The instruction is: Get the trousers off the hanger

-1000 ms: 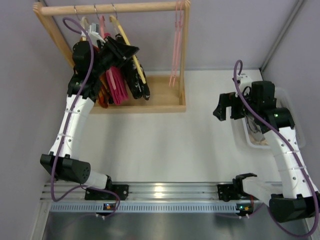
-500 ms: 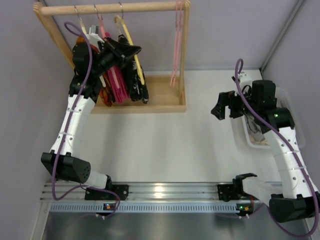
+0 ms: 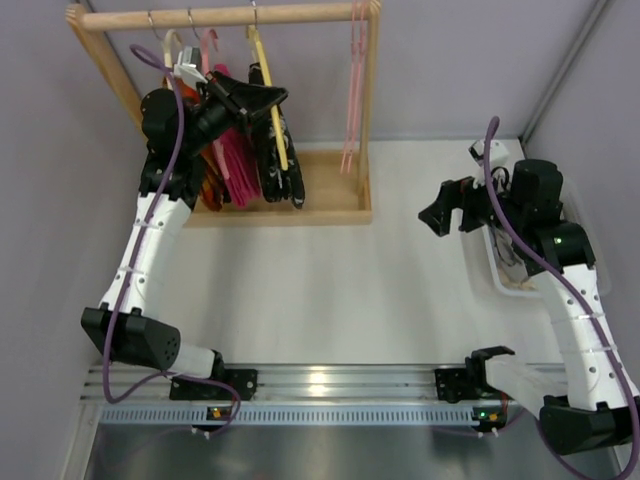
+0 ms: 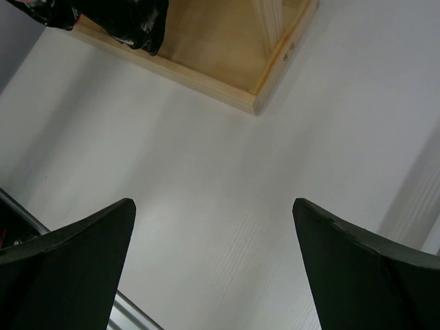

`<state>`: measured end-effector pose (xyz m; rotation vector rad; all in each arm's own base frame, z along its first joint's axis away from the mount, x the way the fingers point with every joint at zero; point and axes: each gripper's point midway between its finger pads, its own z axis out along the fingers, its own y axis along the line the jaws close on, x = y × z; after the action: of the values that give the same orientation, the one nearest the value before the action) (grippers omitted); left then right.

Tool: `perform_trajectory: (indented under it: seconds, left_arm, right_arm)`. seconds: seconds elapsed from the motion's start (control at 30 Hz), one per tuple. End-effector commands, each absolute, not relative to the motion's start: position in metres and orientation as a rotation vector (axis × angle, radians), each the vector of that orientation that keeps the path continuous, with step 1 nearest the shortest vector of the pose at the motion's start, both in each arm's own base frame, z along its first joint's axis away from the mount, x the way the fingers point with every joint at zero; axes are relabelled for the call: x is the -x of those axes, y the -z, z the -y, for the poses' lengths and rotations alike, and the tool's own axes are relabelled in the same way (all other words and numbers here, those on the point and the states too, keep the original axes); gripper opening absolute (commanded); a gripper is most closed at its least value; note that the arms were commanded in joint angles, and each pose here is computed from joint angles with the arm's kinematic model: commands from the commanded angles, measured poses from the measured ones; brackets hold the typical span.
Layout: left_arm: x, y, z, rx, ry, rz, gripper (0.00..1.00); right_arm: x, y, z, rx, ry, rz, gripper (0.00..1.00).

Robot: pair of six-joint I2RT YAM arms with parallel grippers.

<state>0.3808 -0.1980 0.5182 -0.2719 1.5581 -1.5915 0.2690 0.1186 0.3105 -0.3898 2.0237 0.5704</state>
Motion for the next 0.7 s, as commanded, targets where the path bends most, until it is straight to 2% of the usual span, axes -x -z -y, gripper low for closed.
perform_trajectory:
  seconds: [0.0, 0.1, 0.33, 0.47, 0.67]
  left_arm:
    - [-0.280, -0.633, 0.188, -0.148, 1.564, -1.080, 0.00]
    - [-0.275, -0.623, 0.189, -0.142, 1.584, -1.094, 0.00]
    - [-0.226, -0.608, 0.183, -0.185, 1.597, -1.069, 0.00]
    - [-0.212, -0.596, 0.182, -0.179, 1.622, -1.092, 0.00]
    - [-0.200, -0.571, 0.178, -0.113, 1.645, -1.115, 0.00]
  right_arm:
    - [-0.274, -0.331, -0.124, 0.414, -0.605, -1.923, 0.99]
    - [-0.271, -0.338, -0.130, 0.444, -0.638, -1.880, 0.99]
    - [-0.264, -0.363, -0.135, 0.504, -0.640, -1.729, 0.99]
    - [-0.249, -0.382, -0.150, 0.631, -0.696, -1.588, 0.99]
    - [-0.256, -0.410, -0.162, 0.652, -0.645, -1.407, 0.99]
